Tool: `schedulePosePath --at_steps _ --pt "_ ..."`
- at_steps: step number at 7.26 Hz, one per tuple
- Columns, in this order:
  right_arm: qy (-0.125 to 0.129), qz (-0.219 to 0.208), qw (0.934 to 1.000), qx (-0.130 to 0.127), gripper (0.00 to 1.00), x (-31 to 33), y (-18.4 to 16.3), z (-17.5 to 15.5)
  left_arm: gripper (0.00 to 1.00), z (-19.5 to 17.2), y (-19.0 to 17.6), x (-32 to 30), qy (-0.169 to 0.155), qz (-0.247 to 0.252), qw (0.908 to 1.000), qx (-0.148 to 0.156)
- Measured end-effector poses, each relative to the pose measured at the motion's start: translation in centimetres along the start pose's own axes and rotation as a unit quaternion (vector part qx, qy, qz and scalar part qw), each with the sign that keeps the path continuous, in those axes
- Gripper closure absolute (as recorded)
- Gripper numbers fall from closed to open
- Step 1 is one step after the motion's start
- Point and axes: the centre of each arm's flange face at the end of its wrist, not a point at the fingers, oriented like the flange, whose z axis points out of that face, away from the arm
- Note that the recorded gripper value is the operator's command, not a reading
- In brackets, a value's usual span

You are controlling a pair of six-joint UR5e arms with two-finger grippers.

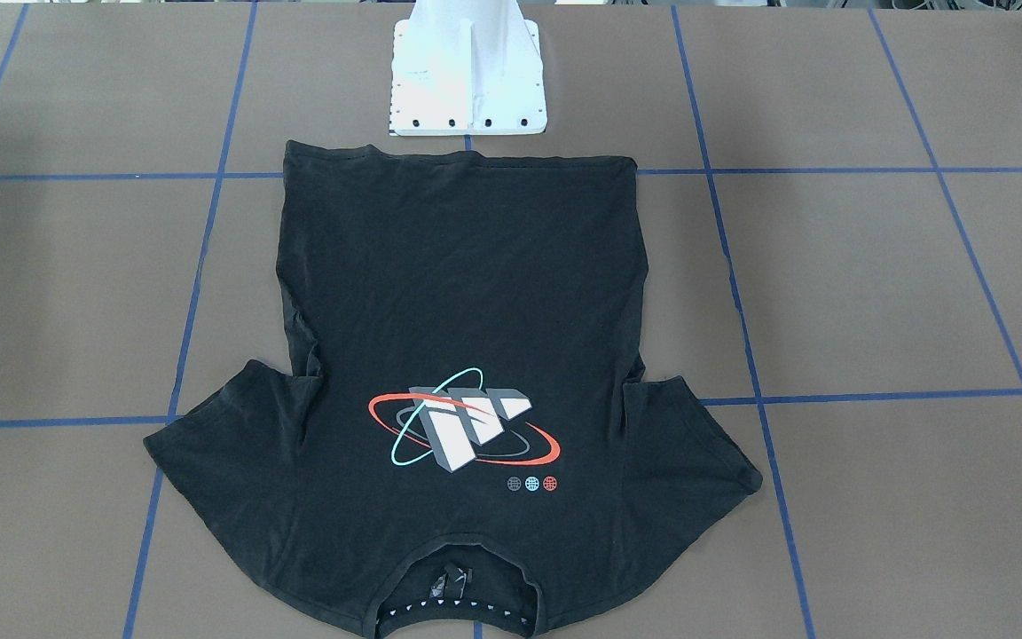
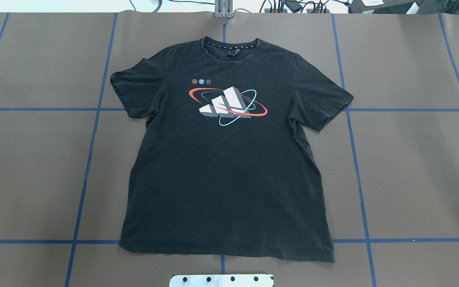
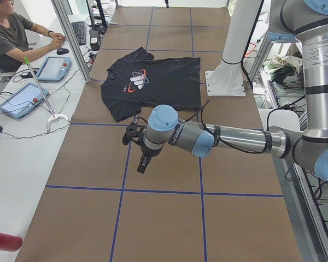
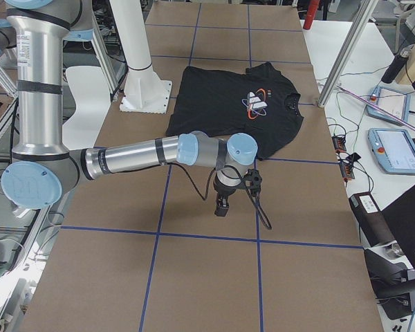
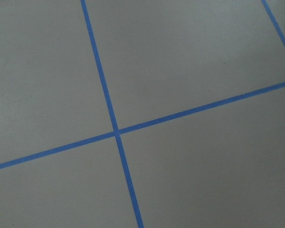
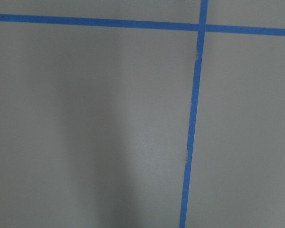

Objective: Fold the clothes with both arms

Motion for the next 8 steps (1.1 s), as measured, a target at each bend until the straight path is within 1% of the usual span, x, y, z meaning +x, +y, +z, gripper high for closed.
schedulePosePath --at_steps 2,4,5,6,7,8 --pt "-0.014 -0.006 0.9999 0.007 0.00 -0.6 -0.1 -0.3 0.00 0.0 0.0 0.1 0.002 0.000 1.0000 0.000" --pt "-0.023 -0.008 0.9995 0.021 0.00 -2.4 -1.9 -1.8 0.00 -0.1 -0.1 0.2 0.006 0.002 1.0000 0.002" --pt "-0.035 0.006 0.9989 0.031 0.00 -3.7 -3.9 -2.6 0.00 -0.2 -0.2 0.3 0.006 0.005 1.0000 0.004" --pt "-0.048 0.018 0.9977 0.044 0.00 -5.0 -6.8 -2.9 0.00 -0.2 -0.2 0.4 0.007 0.009 0.9999 0.007" --pt "-0.057 0.023 0.9963 0.060 0.01 -6.6 -9.5 -2.4 0.00 -0.4 -0.4 0.6 0.007 0.014 0.9998 0.012" --pt "-0.066 0.032 0.9945 0.075 0.01 -8.5 -11.9 -1.3 0.00 -0.6 -0.5 0.8 0.008 0.018 0.9997 0.015"
